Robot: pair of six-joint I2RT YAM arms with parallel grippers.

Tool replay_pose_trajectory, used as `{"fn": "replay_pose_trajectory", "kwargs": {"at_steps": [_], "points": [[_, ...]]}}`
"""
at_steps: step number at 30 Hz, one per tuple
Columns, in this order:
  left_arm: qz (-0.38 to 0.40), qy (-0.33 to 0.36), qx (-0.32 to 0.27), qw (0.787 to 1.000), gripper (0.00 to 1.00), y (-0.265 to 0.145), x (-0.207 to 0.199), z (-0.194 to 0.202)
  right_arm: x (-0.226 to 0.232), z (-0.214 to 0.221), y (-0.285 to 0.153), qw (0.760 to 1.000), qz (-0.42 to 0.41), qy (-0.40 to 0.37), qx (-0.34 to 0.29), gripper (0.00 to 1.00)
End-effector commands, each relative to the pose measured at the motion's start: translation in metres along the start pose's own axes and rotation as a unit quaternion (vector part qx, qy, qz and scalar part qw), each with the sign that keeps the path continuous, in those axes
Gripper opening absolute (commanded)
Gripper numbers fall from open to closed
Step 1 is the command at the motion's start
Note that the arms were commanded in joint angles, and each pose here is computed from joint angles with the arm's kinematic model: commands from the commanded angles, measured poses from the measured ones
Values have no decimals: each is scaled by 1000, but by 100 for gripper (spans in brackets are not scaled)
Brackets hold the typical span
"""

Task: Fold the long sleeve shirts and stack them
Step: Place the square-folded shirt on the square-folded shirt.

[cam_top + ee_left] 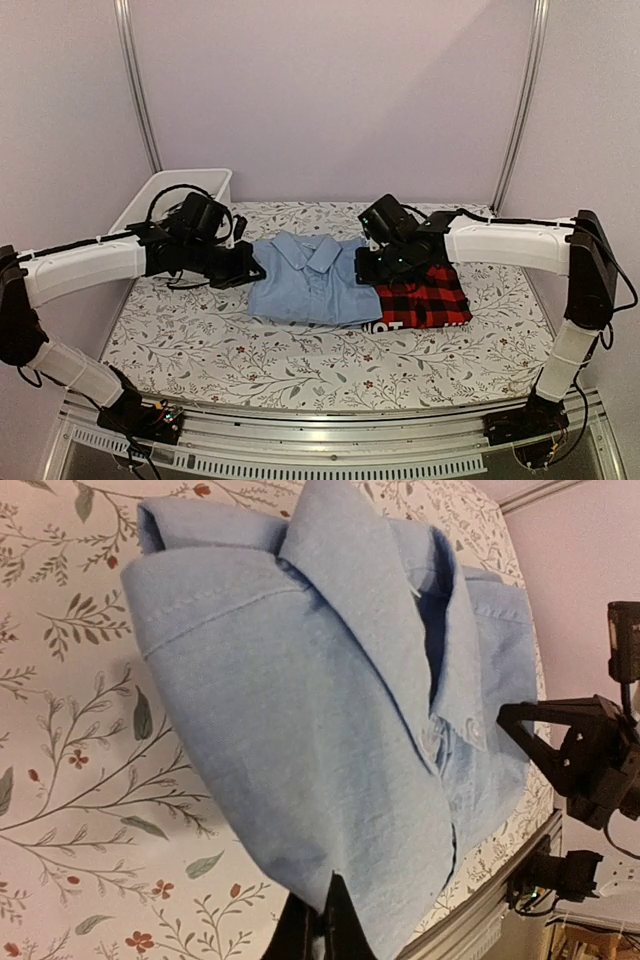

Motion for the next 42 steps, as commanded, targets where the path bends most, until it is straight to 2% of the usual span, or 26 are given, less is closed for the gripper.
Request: {"fn": "replay_pose_trajectory", "kwargs": {"at_steps": [1, 11, 20, 30, 42], "points": [[40, 16, -32, 999, 0, 24, -50, -28, -46, -30, -35, 998, 30, 19, -51, 0], [82, 52, -21, 995, 0, 107, -136, -47, -137, -49, -78, 989, 82, 72, -103, 0], [96, 61, -14, 993, 0, 159, -178, -38, -195, -53, -89, 979, 132, 101, -117, 0], [89, 42, 6, 995, 0, 191, -176, -23, -226, -53, -74, 975, 158, 114, -105, 0], [71, 28, 34, 997, 0, 212, -161, -2, -247, -49, -43, 974, 179, 114, -77, 0]]}}
Point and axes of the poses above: each gripper's point midway between its finger pads, its own y axis out along the fingers, its own x axis along the line the jaws close on, z = x × y, the point moved 4 cm from there along -y, back along the fingers, and after that the axes turned 11 degrees about y, right-handed, at the moved point
